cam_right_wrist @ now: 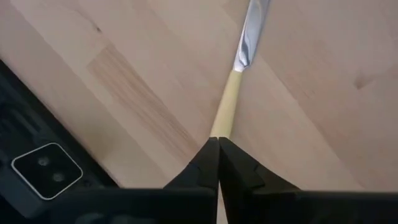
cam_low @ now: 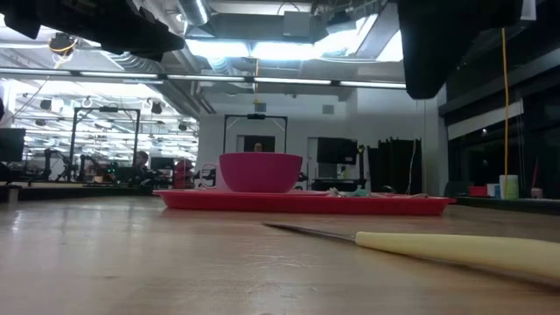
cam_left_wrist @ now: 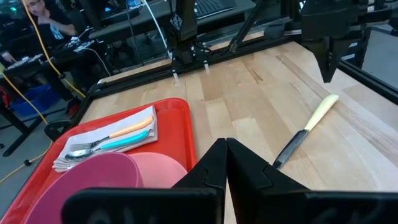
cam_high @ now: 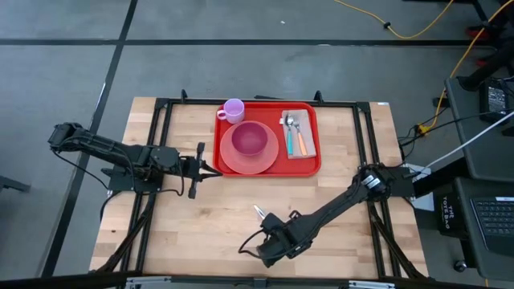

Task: Set up tray
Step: Put the yellow dinner knife to the right side of the orange fork on the light brown table napkin on the red tray

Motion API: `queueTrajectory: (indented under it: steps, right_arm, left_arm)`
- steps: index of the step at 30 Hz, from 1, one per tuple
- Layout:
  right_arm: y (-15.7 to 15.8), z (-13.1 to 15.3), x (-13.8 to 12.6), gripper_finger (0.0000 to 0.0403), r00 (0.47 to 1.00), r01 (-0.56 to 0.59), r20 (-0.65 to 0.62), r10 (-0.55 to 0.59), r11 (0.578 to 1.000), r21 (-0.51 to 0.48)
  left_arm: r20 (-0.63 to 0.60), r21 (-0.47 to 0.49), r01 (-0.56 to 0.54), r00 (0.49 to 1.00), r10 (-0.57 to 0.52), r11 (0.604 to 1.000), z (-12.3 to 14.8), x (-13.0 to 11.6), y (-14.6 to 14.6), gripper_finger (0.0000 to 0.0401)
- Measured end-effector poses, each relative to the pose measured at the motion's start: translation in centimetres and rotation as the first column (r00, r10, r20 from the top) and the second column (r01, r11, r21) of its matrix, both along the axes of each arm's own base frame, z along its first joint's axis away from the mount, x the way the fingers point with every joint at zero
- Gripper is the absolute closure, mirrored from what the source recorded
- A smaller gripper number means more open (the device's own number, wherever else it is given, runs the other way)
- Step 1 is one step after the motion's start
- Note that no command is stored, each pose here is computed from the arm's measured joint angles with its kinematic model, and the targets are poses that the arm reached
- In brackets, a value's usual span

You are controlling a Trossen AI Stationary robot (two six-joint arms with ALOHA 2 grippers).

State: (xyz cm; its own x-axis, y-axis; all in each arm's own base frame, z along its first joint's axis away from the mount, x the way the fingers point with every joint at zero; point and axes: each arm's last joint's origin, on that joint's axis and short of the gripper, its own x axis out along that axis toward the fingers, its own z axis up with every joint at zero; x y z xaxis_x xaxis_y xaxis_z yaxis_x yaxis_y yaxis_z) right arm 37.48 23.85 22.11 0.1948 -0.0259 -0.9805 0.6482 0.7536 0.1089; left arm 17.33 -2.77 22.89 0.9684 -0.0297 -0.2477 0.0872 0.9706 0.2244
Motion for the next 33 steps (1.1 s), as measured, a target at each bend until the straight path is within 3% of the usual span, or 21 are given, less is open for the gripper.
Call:
queueTrajectory:
  steps: [9, 18, 23, 33]
  right_arm:
    - [-0.1, 0.1, 0.1, 0.0379, 0.999, 0.029, 0.038, -0.028, 0.999, -0.042]
    - [-0.1, -0.1, 0.1, 0.0279, 0.998, 0.057, 0.041, -0.056, 0.998, -0.037]
    - [0.2, -1.2, 0.4, 0.0243, 0.998, 0.054, 0.026, -0.053, 0.997, -0.049]
    - [0.7, -3.9, 0.8, 0.0231, 0.997, 0.068, -0.037, -0.070, 0.996, -0.053]
  left_arm:
    - [0.000, 0.000, 0.000, 1.000, 0.000, 1.000, 0.0, 0.0, 0.0, 0.0396]
    - [0.000, 0.000, 0.000, 1.000, 0.000, 1.000, 0.0, 0.0, 0.0, 0.0397]
    - [-0.001, 0.000, 0.000, 1.000, 0.000, 1.000, 0.0, 0.0, 0.0, 0.0396]
    - [-0.006, 0.001, 0.000, 1.000, 0.000, 1.000, -0.1, 0.0, 0.0, 0.0395]
